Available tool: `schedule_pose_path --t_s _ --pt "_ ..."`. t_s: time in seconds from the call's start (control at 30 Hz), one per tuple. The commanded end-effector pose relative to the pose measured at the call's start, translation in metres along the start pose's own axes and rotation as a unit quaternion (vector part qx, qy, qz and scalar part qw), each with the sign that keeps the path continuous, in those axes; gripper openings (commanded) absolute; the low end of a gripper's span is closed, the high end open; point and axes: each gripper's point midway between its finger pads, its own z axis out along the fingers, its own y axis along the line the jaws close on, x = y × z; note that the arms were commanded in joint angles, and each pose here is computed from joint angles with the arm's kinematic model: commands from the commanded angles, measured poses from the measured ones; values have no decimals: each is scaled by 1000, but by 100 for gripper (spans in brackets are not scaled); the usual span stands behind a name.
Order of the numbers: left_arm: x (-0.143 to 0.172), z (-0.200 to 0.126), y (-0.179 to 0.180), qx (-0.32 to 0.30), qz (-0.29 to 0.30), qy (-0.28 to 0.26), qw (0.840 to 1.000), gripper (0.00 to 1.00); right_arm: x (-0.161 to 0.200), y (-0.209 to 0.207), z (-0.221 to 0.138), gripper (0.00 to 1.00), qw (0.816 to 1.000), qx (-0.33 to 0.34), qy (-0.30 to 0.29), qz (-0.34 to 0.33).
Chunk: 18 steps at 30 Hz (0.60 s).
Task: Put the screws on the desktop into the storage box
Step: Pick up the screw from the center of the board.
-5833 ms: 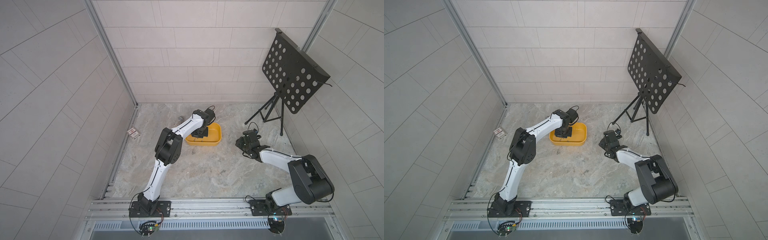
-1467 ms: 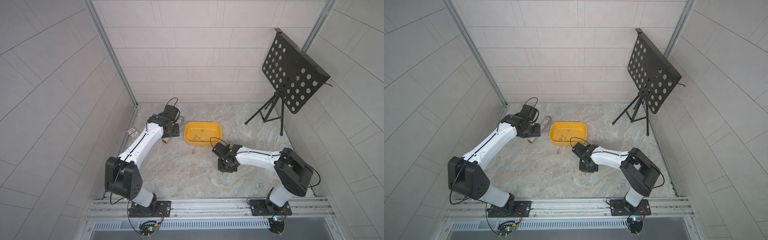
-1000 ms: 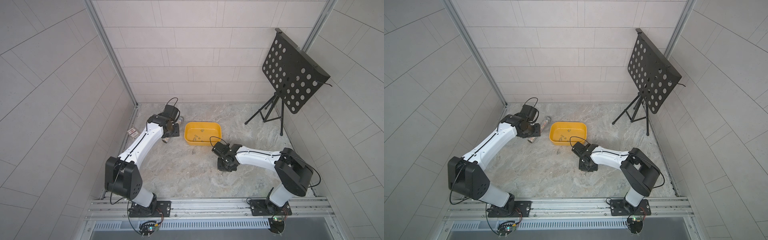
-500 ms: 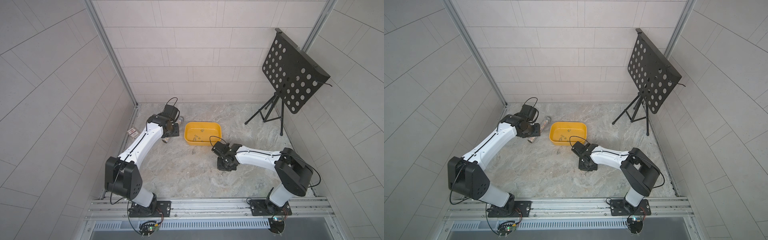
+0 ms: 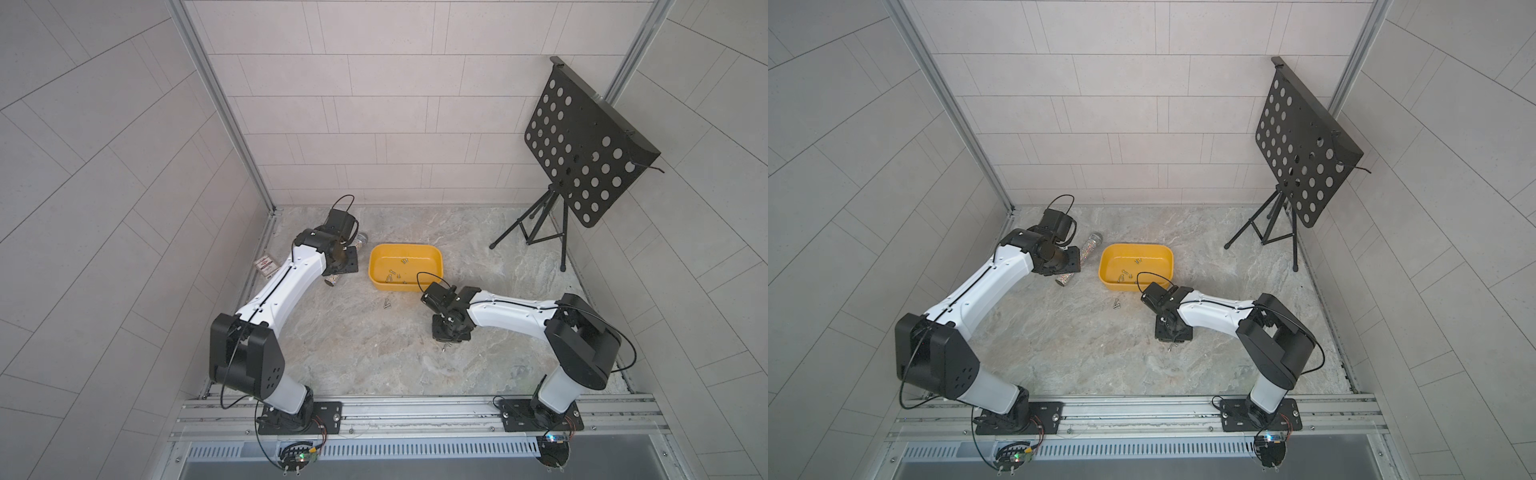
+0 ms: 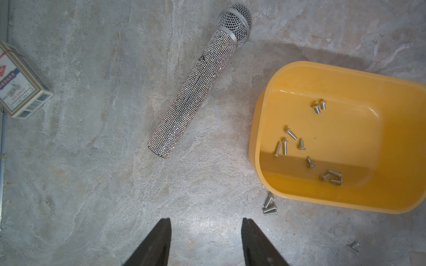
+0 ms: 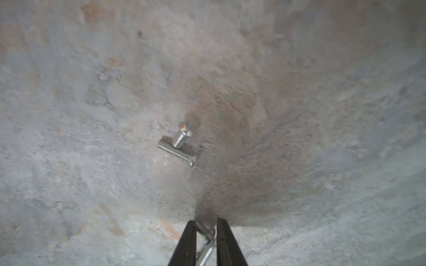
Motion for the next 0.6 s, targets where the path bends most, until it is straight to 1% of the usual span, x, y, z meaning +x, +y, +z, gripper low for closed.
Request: schedule_pose_path --t_s 0.0,0.37,0.57 --pt "5 6 4 -6 -3 11 1000 56 7 -6 7 24 999 28 20 -18" --pt "5 6 4 -6 -4 11 1000 56 7 -2 11 23 998 41 27 -37" --pt "5 6 4 -6 -4 11 1000 56 7 1 12 17 998 40 28 -42"
